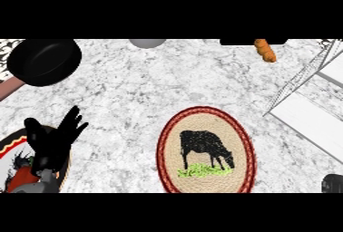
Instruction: Pick the tomato from the placemat and place it in the tiered shelf
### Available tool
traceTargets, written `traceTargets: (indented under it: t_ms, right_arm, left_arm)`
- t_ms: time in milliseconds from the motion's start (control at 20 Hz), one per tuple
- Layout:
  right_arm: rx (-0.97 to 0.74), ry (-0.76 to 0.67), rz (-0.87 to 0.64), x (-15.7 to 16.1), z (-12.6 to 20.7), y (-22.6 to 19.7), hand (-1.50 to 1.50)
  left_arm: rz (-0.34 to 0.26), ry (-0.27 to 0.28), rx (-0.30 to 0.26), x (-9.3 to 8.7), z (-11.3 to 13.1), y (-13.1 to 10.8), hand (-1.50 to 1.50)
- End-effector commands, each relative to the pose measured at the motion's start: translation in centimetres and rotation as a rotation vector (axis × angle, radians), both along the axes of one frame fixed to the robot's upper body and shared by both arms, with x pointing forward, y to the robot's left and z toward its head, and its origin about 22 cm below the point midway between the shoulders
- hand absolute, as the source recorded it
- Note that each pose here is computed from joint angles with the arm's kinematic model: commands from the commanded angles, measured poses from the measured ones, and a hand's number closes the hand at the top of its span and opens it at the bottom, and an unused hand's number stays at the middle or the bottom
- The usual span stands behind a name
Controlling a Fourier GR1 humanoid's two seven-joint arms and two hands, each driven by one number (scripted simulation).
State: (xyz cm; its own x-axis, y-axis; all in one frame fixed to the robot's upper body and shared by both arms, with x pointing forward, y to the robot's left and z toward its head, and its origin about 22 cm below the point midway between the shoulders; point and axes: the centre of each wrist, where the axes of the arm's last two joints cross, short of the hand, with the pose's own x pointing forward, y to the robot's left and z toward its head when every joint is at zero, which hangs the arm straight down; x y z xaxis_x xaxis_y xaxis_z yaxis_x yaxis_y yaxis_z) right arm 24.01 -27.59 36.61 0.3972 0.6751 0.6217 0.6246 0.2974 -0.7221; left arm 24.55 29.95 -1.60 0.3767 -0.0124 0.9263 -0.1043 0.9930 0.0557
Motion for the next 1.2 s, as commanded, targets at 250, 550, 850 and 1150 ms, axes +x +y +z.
traceTargets:
  t_ms: [250, 550, 850, 1150]
  right_arm:
    - [0.012, 0.164, -0.056, 2.2, 1.1, -7.1, 1.50]
    - [0.014, 0.149, -0.074, 3.9, 0.4, -8.0, 1.50]
    - [-0.029, 0.136, -0.075, 5.0, -4.1, -9.1, 1.50]
    - [-0.030, 0.124, -0.010, 4.4, -3.3, -9.1, 1.50]
  left_arm:
    - [-0.019, 0.076, -0.003, 0.5, 0.1, -0.9, 0.00]
    - [-0.024, 0.071, -0.026, 0.5, -1.4, -1.3, 0.00]
    - [-0.008, 0.061, 0.001, 0.4, -0.3, -0.2, 0.00]
    - [0.001, 0.072, 0.004, 0.4, -1.0, 0.0, 0.00]
